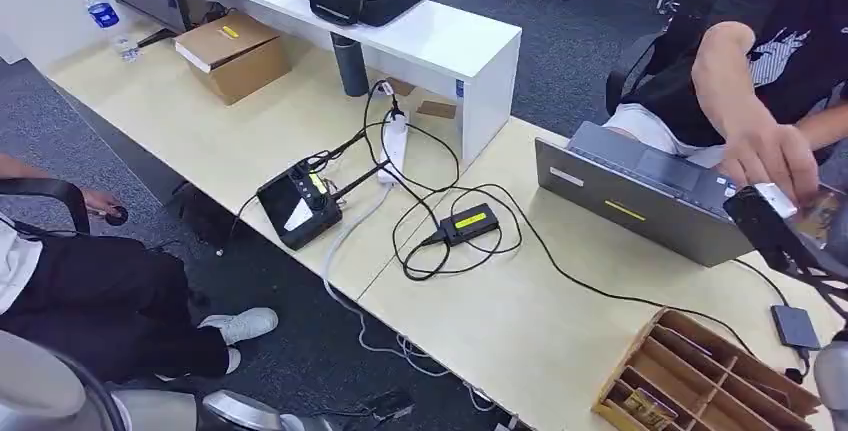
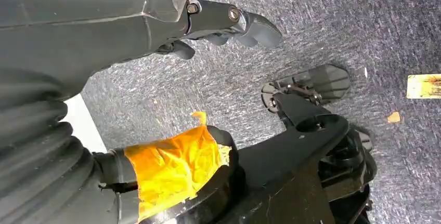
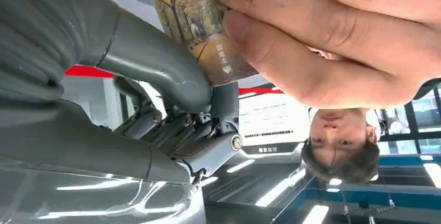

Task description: Pass the card to the sensor for recognition and then transmit it.

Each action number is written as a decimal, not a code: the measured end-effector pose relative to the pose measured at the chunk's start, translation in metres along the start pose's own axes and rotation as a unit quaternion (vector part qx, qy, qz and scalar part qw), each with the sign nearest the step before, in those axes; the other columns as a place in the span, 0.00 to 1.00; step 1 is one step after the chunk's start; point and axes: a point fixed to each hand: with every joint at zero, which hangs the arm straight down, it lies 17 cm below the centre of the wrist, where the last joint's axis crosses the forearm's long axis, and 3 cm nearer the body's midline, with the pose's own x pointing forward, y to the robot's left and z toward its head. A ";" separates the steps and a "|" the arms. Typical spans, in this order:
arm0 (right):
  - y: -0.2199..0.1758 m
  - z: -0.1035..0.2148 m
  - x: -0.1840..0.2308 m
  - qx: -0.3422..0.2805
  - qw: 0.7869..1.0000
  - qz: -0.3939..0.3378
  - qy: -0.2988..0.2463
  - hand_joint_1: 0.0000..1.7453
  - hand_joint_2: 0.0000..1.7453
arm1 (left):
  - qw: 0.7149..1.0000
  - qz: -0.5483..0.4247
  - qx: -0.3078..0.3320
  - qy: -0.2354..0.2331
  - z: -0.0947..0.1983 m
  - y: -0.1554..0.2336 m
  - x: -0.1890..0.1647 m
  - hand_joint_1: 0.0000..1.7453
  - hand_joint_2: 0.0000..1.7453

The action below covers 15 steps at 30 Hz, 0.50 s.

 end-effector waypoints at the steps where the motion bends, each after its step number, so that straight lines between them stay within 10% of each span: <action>1: 0.001 0.000 0.001 0.002 1.000 -0.006 -0.002 0.00 1.00 | 1.000 0.000 0.000 0.000 0.000 0.000 0.000 0.00 1.00; 15: -0.012 0.046 0.043 0.002 0.939 -0.337 -0.074 0.00 1.00 | 0.999 0.036 -0.003 -0.004 0.001 -0.003 -0.019 0.00 1.00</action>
